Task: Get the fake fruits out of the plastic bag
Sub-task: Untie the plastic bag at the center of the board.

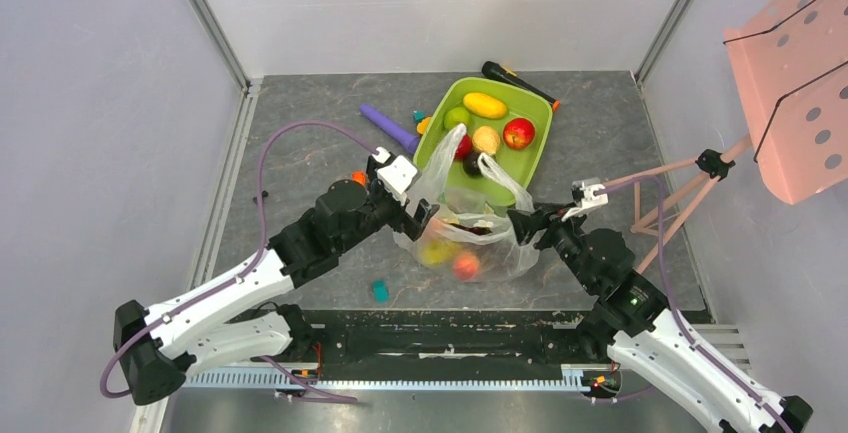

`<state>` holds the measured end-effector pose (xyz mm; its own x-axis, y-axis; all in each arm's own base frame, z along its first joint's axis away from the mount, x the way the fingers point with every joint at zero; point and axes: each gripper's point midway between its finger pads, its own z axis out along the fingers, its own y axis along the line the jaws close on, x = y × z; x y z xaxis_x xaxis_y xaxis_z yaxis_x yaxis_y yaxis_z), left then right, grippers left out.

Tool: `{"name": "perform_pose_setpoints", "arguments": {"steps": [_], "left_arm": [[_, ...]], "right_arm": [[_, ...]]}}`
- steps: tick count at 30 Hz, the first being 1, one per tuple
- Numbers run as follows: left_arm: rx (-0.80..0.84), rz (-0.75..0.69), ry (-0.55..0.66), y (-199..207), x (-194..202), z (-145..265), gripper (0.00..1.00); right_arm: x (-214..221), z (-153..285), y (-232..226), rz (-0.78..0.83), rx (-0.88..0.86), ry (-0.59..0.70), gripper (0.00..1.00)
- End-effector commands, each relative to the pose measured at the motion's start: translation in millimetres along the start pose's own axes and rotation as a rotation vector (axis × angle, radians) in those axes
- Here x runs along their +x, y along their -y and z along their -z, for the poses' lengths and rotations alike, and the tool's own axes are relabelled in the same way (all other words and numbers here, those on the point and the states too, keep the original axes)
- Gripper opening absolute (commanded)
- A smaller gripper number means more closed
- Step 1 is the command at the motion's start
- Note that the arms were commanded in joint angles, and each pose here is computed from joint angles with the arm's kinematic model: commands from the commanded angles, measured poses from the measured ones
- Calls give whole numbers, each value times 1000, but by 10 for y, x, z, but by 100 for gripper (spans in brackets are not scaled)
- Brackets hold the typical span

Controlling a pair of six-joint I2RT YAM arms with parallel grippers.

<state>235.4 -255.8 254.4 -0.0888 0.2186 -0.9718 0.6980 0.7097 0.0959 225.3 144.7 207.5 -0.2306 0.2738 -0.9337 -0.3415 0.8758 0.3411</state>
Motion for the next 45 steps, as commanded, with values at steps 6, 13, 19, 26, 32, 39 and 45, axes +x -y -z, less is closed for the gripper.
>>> {"name": "perform_pose_setpoints", "arguments": {"steps": [6, 13, 19, 26, 32, 39, 45], "left_arm": [[-14, -13, 54, -22, -385, -342, 100], [35, -15, 40, 54, -357, -624, 99], [15, -11, 5, -40, -561, -675, 15], [-29, -45, 142, -226, -1376, -352, 2], [-46, -25, 174, -372, -1398, -266, 6], [-109, 89, 130, -415, -655, -148, 33], [-157, 143, 167, -498, -734, 96, 92]], "right_arm": [[-136, -149, -244, 65, -87, -19, 98], [-131, -334, -318, 127, -90, -72, 78], [-580, -312, -457, 167, -109, 0, 12], [-1461, -146, -626, 171, -88, 146, 0], [-1437, -182, -536, 184, -36, 131, 0], [-707, -186, -222, 181, 19, 13, 29], [-965, -48, -337, 218, -27, 30, 91]]}}
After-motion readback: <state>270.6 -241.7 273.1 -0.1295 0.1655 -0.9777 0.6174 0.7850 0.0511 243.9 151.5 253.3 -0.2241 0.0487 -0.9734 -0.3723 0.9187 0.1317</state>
